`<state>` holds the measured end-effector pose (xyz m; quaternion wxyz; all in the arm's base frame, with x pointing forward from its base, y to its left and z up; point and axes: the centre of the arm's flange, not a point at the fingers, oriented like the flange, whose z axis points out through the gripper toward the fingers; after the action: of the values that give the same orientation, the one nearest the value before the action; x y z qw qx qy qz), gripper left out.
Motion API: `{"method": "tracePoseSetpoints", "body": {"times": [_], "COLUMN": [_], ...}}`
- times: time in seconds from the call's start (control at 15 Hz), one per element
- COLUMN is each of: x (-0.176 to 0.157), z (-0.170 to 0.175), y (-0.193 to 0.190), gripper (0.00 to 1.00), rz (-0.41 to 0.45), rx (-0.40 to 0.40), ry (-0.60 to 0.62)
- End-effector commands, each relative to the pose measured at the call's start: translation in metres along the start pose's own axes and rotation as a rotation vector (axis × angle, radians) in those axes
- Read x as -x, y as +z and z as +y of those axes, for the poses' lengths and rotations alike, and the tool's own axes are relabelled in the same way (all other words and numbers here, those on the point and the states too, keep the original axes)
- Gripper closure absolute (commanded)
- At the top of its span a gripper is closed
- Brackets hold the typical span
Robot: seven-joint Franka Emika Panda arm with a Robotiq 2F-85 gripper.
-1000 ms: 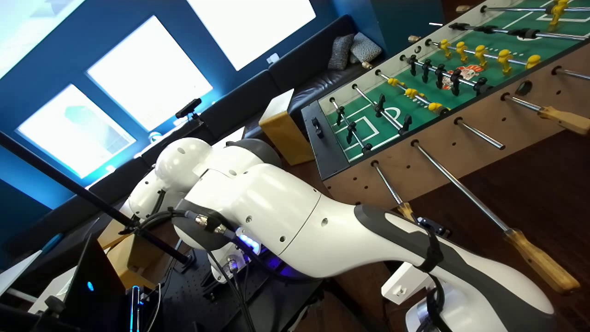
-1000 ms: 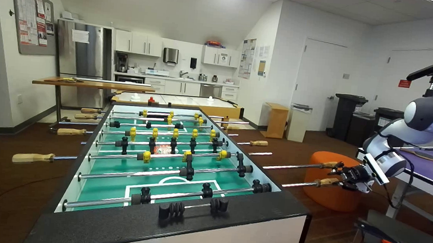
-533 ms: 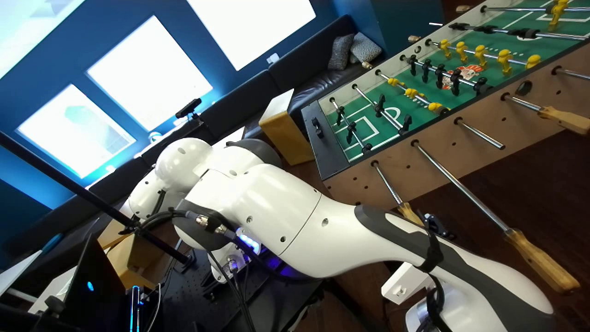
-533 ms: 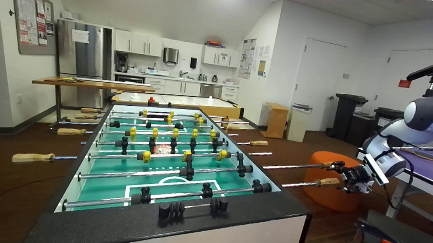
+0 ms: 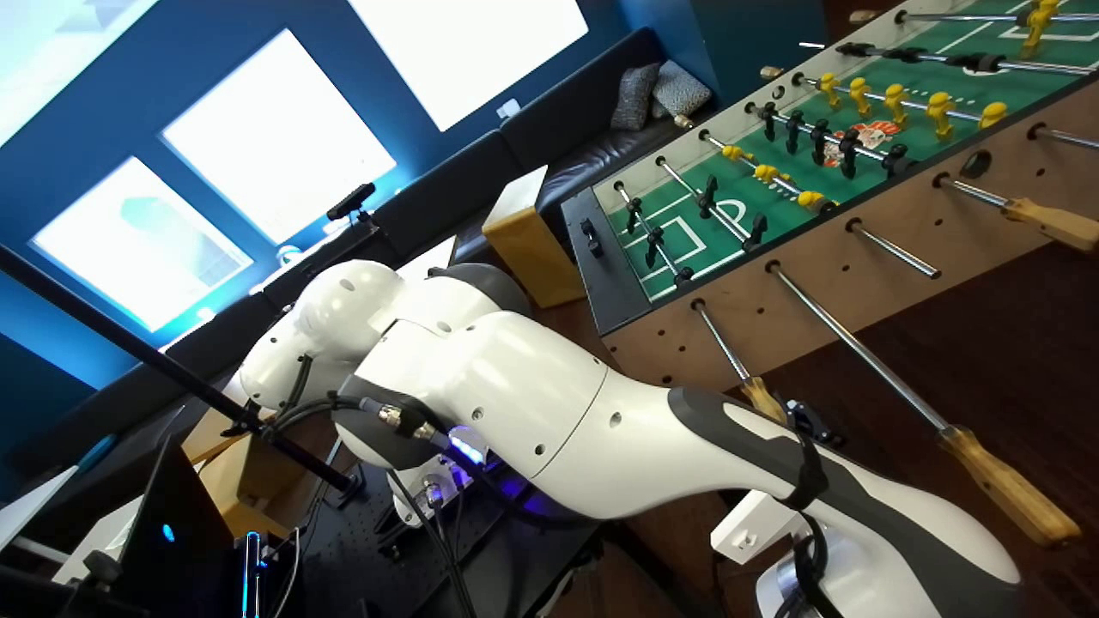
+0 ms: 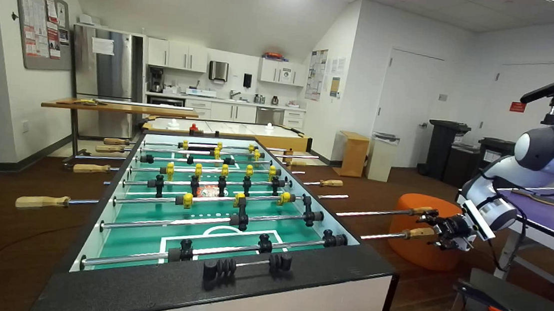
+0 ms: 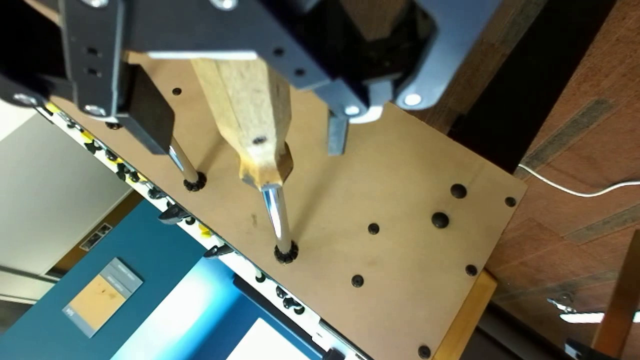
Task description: Rotate the first rod on the foosball table
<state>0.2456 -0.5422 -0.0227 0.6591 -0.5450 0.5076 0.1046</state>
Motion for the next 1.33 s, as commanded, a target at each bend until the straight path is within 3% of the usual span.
{"method": "tracePoseSetpoints", "body": {"times": [0.0, 0.27, 0.47, 1.13, 1.2, 1.27], "x": [-0.015, -0.018, -0.018, -0.030, -0.028, -0.028], "z": [-0.002, -0.002, -0.002, -0.009, -0.007, -0.005], "y": [-0.001, -0.003, -0.003, -0.003, -0.002, -0.002], "gripper": [0.51, 0.81, 0.83, 0.83, 0.53, 0.32], "rz": [0.014, 0.025, 0.025, -0.183, -0.156, -0.124], "rx": [-0.007, -0.012, -0.015, -0.084, -0.087, -0.091], "ry": [0.011, 0.002, 0.019, 0.519, 0.537, 0.534]}}
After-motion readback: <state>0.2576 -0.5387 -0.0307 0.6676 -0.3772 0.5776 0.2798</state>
